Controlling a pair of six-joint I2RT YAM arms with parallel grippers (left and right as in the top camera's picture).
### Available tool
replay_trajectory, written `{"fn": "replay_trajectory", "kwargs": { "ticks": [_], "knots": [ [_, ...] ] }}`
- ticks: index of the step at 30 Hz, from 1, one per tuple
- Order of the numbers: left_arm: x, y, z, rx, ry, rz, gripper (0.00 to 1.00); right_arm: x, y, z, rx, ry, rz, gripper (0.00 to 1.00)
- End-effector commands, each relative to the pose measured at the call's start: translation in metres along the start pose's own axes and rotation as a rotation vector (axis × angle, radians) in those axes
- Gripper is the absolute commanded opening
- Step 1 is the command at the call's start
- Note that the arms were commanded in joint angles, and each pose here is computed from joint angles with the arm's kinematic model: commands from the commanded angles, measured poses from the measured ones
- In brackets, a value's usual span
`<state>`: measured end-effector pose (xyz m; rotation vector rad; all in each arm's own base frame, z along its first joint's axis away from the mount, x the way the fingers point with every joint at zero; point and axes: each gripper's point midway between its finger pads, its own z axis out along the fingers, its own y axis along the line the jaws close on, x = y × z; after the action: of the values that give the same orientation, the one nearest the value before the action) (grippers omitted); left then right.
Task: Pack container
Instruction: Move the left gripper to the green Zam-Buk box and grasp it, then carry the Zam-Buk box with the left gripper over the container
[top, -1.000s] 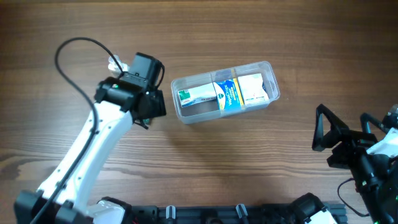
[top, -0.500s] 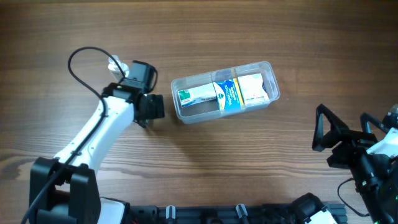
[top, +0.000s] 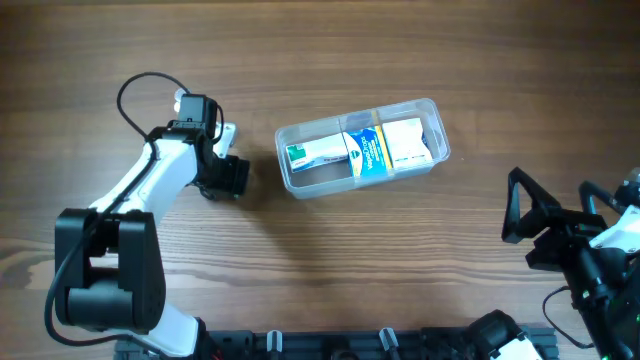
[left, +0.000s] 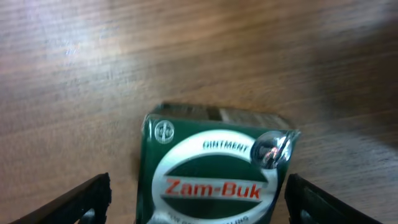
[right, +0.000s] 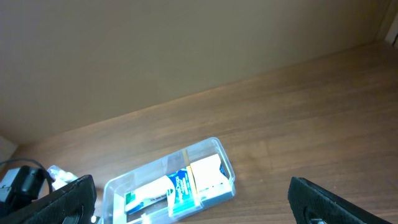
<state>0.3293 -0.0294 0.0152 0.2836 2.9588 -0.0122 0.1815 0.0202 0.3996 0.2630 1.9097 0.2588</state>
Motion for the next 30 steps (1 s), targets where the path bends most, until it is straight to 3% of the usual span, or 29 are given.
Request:
{"fn": "replay_trajectory", "kwargs": {
  "ticks": [1, 20, 27, 30],
  "knots": [
    [-0.008, -0.001, 0.002, 0.012, -0.031, 0.057, 0.90, -0.003, -0.003, 0.000, 0.017, -0.011, -0.012, 1.00],
    [0.012, -0.022, 0.029, 0.036, 0.056, 0.112, 0.85, -0.003, -0.003, 0.000, 0.017, -0.011, -0.012, 1.00],
    [0.018, -0.018, 0.034, 0.010, 0.089, 0.096, 0.52, -0.003, -0.003, 0.000, 0.017, -0.011, -0.012, 1.00],
    [0.016, -0.017, 0.031, 0.005, 0.080, 0.066, 0.44, -0.003, -0.003, 0.000, 0.017, -0.011, -0.012, 1.00]
  ]
}}
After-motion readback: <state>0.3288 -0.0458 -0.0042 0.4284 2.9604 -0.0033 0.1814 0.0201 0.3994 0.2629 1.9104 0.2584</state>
